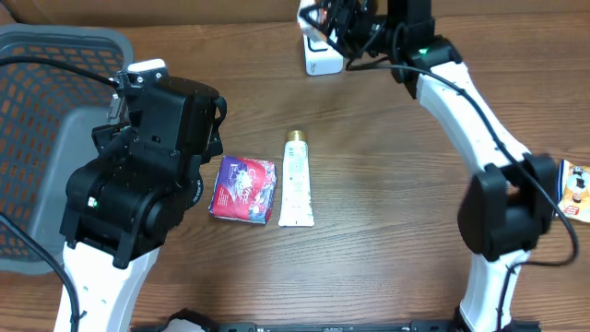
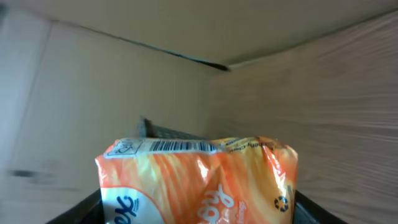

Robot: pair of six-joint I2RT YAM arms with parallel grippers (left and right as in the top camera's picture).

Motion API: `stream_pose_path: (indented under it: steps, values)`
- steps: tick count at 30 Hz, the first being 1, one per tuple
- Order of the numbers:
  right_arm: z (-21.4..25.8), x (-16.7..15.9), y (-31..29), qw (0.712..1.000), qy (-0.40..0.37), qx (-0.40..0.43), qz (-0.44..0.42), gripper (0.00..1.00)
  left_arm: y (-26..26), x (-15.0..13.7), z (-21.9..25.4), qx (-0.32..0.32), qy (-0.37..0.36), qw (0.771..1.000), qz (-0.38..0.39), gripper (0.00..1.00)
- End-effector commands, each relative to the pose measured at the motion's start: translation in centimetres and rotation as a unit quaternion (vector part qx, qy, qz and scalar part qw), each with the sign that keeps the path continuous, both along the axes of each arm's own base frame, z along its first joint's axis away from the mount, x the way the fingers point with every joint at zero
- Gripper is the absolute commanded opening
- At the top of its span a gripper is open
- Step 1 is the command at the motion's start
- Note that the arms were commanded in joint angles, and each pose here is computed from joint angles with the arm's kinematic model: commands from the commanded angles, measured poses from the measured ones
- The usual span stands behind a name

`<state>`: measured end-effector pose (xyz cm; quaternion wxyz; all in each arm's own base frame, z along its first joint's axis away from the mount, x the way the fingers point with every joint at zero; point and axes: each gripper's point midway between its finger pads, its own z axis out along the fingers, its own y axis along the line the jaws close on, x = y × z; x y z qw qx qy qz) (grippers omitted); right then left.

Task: Scan the item barcode
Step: 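Hold the Kleenex pack's barcode against the scanner with the right gripper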

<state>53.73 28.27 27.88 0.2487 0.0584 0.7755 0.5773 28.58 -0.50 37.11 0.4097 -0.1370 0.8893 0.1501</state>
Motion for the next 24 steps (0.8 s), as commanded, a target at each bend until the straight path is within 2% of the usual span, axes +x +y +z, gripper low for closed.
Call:
stream_pose_path:
  steps: [1, 5, 8, 12, 18, 24]
  values:
    - [0.4, 1.1, -0.1, 0.987, 0.12, 0.105, -0.008, 0.67, 0.3, 0.1, 0.6, -0.001, -0.011, 1.0, 0.009, 1.0]
    - [0.0, 3.1, -0.3, 0.975, 0.149, 0.164, -0.029, 0.67, 0.3, 0.1, 0.6, -0.001, -0.011, 1.0, 0.009, 1.0]
    - [-2.1, 4.9, -1.0, 0.955, 0.207, 0.202, -0.064, 0.68, 0.3, 0.1, 0.6, -0.001, -0.011, 1.0, 0.009, 1.0]
    - [-4.0, 6.5, -1.2, 0.935, 0.241, 0.247, -0.084, 0.67, 0.3, 0.1, 0.6, -0.001, -0.011, 1.0, 0.009, 1.0]
    - [-8.1, 9.0, -2.4, 0.902, 0.291, 0.276, -0.159, 0.66, 0.3, 0.1, 0.6, -0.001, -0.011, 1.0, 0.009, 1.0]
    - [-10.2, 10.1, -2.4, 0.863, 0.338, 0.313, -0.209, 0.66, 0.3, 0.1, 0.6, -0.001, -0.011, 1.0, 0.009, 1.0]
